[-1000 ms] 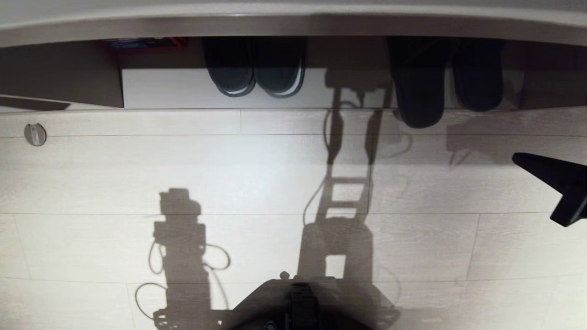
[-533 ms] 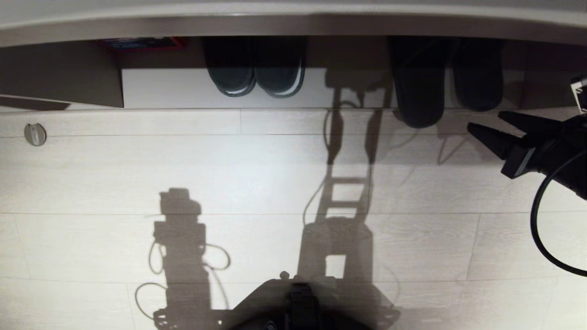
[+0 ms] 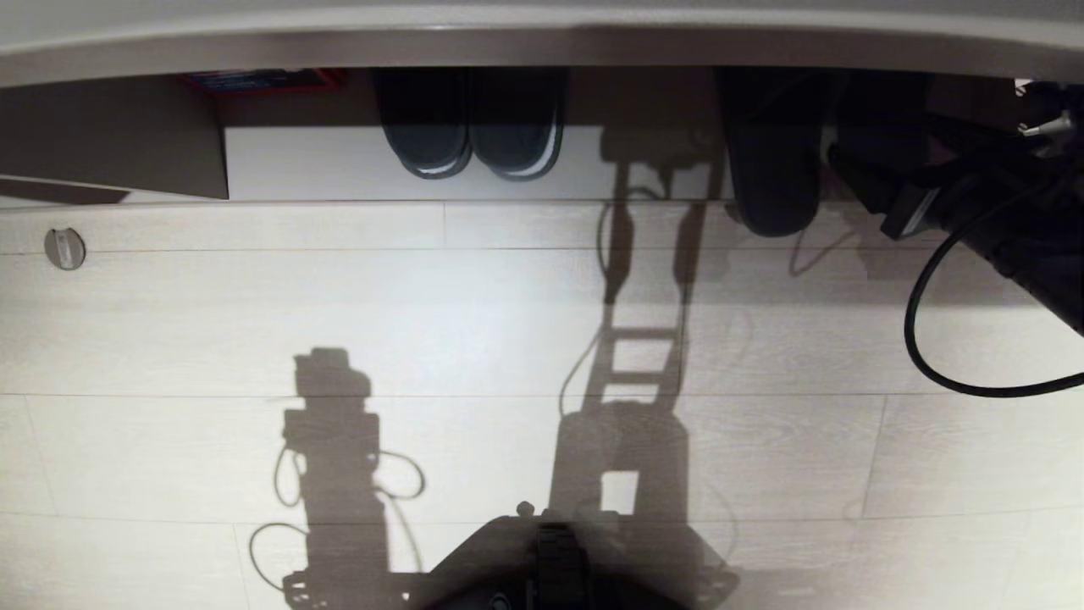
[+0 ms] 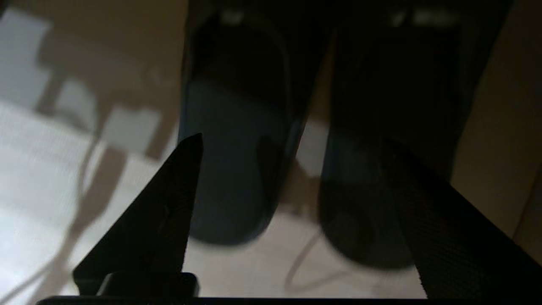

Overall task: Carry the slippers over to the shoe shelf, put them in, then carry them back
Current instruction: Pick up the slippers in the shoe cabinet

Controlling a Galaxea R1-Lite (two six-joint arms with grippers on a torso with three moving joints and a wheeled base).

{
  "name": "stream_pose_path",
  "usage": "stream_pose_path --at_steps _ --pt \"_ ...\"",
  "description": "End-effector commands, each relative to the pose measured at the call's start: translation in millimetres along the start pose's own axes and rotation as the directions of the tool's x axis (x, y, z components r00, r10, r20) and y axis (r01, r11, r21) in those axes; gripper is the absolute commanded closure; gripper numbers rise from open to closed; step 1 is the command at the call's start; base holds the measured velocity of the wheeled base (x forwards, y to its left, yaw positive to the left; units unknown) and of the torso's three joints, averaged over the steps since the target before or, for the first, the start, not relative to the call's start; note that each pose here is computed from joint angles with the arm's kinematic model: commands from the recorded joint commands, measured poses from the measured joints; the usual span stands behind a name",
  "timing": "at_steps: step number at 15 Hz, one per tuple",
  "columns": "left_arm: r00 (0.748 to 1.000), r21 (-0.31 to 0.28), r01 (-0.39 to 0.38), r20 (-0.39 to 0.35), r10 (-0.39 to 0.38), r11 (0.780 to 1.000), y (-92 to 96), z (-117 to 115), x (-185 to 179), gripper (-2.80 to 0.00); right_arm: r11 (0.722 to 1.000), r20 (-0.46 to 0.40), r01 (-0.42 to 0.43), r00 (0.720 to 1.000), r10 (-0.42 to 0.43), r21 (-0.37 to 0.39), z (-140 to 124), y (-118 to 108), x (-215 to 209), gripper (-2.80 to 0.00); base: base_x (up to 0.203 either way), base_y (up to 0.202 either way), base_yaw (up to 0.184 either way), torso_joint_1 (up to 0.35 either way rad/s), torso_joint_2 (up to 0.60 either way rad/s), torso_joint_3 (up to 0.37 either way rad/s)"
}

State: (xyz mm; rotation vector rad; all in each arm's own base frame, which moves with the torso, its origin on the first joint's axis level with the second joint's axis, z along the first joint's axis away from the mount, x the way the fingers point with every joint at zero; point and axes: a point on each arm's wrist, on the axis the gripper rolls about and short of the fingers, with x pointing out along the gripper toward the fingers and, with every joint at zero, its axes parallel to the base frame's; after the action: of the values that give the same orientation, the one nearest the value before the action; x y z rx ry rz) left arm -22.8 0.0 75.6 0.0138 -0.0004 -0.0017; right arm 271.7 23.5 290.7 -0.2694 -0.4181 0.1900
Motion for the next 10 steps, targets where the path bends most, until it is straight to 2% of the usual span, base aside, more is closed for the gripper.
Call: stream_pose_path --at_steps 1,7,10 --pt "1.0 0.0 0.0 0.001 0.0 1.0 0.0 0 0 0.0 1.0 0.017 0.008 1.0 -0.008 -0.008 -7 3 10 -2.8 0.0 0.0 0.0 0.0 0.0 0.0" --pt "1.0 -0.002 0.0 0.001 0.0 1.0 0.0 0 0 0.0 0.997 0.05 0.048 0.998 -0.045 -0.058 -18 3 29 -2.8 0.0 0.0 0.0 0.0 0.0 0.0" --pt "1.0 -0.003 0.001 0.001 -0.001 1.0 0.0 0 0 0.0 0.995 0.116 0.081 0.991 -0.073 -0.062 -25 2 44 -2.8 0.0 0.0 0.0 0.0 0.0 0.0"
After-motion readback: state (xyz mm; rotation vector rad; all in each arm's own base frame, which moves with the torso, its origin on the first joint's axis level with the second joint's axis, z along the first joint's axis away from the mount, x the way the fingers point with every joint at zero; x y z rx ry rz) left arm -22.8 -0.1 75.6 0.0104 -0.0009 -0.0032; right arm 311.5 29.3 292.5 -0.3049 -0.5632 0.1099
